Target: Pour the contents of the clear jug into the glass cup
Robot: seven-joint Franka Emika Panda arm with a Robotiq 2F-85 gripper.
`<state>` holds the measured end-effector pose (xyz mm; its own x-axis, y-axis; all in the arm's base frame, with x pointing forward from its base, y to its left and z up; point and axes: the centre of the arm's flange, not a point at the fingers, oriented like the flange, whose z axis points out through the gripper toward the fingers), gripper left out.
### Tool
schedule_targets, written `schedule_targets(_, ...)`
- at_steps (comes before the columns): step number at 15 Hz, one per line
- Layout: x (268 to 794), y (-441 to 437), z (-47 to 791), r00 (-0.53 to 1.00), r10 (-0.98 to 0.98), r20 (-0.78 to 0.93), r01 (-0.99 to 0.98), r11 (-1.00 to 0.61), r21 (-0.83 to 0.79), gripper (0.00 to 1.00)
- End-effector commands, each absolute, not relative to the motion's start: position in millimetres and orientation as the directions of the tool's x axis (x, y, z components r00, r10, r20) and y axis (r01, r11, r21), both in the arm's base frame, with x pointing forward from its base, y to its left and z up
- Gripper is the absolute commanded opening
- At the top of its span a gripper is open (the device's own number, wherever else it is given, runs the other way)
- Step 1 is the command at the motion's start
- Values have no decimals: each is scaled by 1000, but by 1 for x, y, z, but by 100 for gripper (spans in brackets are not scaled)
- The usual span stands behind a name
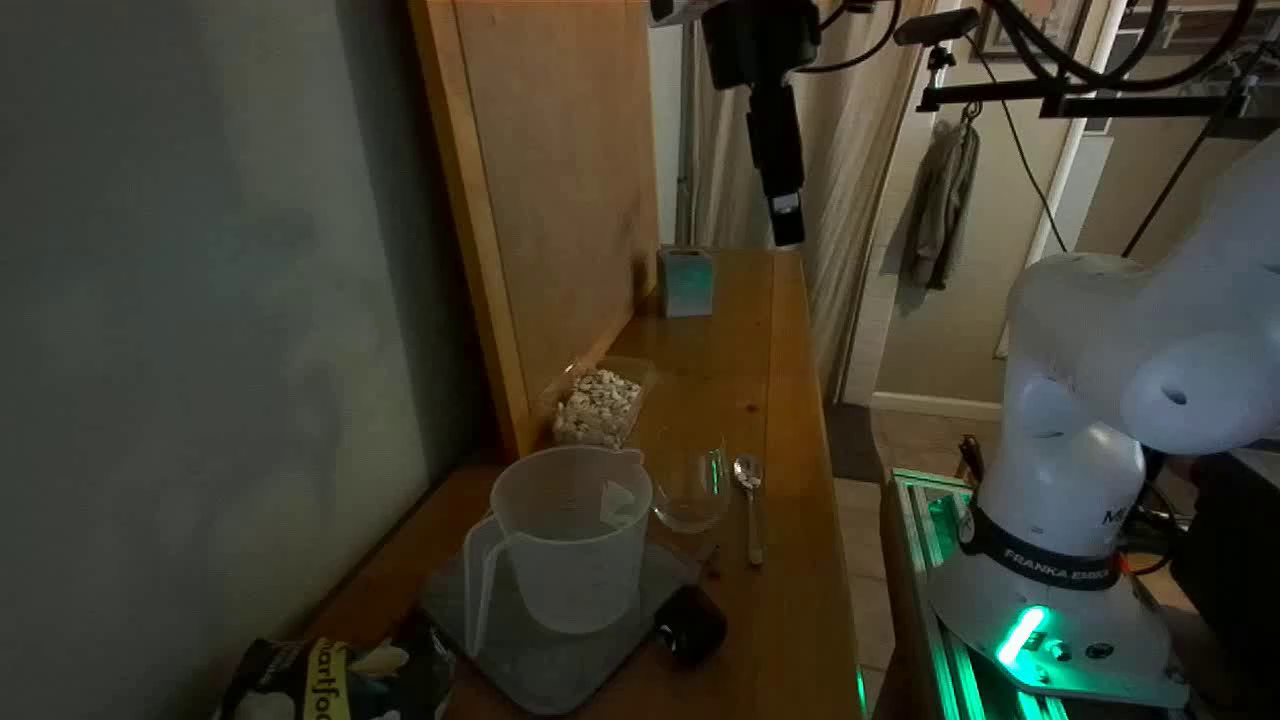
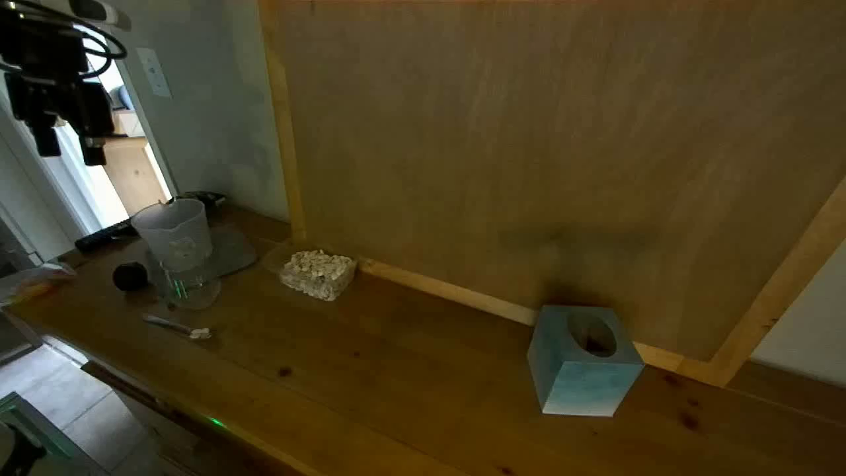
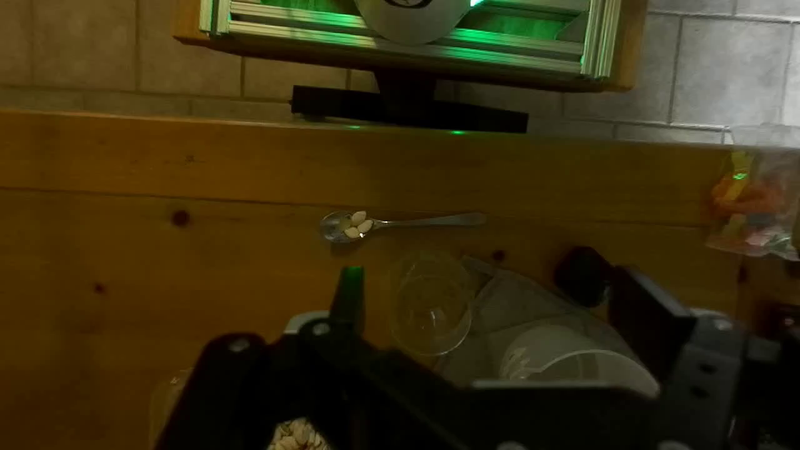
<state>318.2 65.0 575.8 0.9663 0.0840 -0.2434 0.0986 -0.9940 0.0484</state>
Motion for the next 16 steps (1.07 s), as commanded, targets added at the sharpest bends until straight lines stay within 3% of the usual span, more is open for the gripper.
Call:
schedule_targets(1, 318, 65, 576, 966, 84, -243, 99, -994, 48, 100)
schedule_targets(7, 328, 62, 568, 968, 94, -234, 118, -989, 88, 100)
schedule_targets(12, 367, 66, 534, 939, 297, -172, 324, -933, 155, 100)
schedule_targets(16, 387, 74, 507, 905, 412, -111, 421, -904, 75, 100)
